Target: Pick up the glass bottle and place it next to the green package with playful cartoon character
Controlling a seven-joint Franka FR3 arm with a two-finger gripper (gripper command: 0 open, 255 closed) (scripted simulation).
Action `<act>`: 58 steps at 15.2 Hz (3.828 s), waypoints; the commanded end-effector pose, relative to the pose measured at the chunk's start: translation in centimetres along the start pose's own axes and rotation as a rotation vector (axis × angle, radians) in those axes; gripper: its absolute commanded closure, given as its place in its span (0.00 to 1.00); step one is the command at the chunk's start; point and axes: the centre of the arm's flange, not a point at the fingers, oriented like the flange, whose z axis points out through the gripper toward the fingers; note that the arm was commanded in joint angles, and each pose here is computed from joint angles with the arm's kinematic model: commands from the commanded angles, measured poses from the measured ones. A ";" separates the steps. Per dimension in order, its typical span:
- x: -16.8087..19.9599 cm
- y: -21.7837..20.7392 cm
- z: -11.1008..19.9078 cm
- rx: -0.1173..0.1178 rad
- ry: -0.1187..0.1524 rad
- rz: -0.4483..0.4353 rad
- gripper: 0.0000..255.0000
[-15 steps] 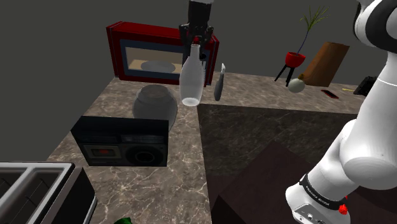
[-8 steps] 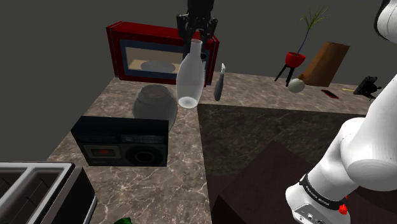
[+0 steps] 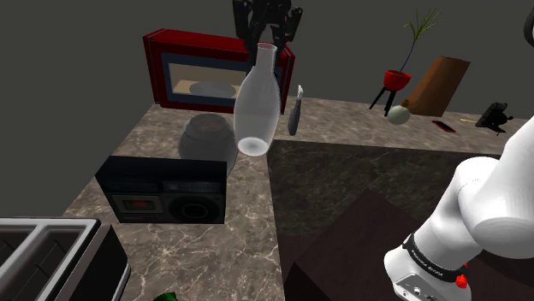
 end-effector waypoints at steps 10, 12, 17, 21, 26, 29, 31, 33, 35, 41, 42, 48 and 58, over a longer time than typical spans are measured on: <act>-10.6 -8.6 -5.3 0.000 0.000 0.001 1.00; -12.5 -10.1 -6.3 0.000 0.000 0.001 1.00; -16.9 -13.6 -8.5 0.000 0.000 0.001 1.00; -16.9 -13.6 -6.4 0.000 0.000 0.001 1.00; -16.9 -13.5 -3.7 0.000 0.000 0.001 1.00; -16.9 -13.5 -2.2 0.000 0.000 0.001 1.00; -16.9 -13.5 -1.1 0.000 0.000 0.001 1.00; -16.9 -13.5 0.0 0.000 0.000 0.001 1.00; -17.0 -13.5 1.0 0.000 0.000 0.001 1.00; -17.0 -13.5 4.2 0.000 0.000 0.001 1.00; -17.0 -13.5 4.7 0.000 0.000 0.001 1.00; -17.0 -13.5 7.9 0.000 0.000 0.001 1.00; -17.1 -13.5 13.2 0.000 0.000 0.001 1.00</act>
